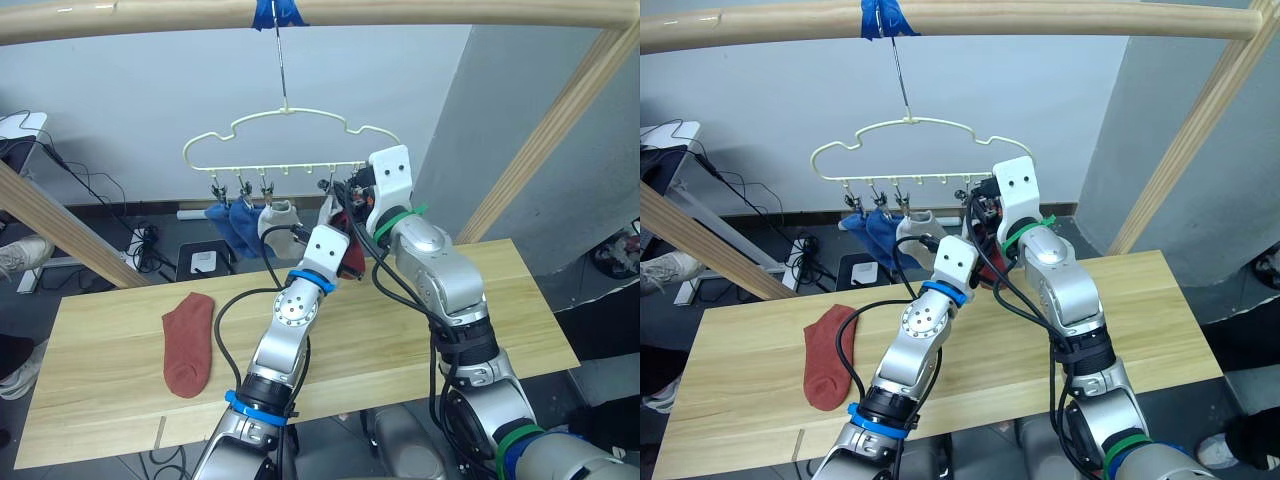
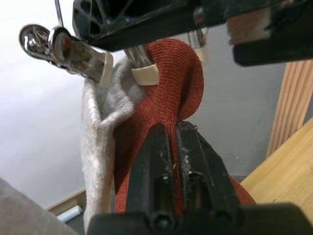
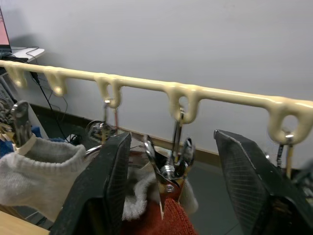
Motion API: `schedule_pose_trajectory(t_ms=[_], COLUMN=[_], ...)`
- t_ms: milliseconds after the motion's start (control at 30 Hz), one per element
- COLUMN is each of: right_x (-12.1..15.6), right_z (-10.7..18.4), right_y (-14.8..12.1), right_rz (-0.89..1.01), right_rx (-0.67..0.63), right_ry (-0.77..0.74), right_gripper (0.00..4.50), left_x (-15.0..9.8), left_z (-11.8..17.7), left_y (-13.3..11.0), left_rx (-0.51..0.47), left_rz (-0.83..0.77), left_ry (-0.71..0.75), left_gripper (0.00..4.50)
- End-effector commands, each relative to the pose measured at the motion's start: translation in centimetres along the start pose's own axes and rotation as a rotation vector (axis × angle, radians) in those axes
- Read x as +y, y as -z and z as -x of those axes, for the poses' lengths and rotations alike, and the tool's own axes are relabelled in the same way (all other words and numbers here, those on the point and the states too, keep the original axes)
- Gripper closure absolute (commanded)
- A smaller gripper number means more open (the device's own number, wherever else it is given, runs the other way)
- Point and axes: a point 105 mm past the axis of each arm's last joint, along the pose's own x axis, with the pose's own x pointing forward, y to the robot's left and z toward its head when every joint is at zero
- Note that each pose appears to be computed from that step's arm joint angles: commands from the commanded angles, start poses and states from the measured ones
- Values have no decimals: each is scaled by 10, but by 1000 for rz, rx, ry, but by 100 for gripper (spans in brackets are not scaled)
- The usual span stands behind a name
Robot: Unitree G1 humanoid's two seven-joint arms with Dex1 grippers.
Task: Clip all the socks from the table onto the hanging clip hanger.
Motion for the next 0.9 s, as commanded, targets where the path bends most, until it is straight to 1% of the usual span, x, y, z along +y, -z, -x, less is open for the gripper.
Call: schedule_pose_trajectory(t_ms=[33,100,133,333,533,733,900], right_x=[2,2,2,2,3,-2,-15], right_z=[9,13,15,30,52,73,82], right_y=[-15,-16,-16,-23,-31,-35,-39], right_rz=[4,8,10,52,97,117,127], right_rx=[-53,-50,-50,-59,-84,-110,-132], right_ry=[-10,-18,-22,-44,-81,-98,-54], right_gripper=[179,179,179,179,179,179,179], left_x=[-3,-4,-5,-6,-13,-18,-23], left_z=[1,2,2,4,5,12,28], left_y=[-13,-12,-12,-10,-12,-17,-21], left_rx=[-45,-37,-35,-25,-32,-47,-41], left_rz=[20,18,19,23,39,51,63], left_ry=[16,26,33,53,100,184,306], left_gripper=[288,224,201,201,201,201,201])
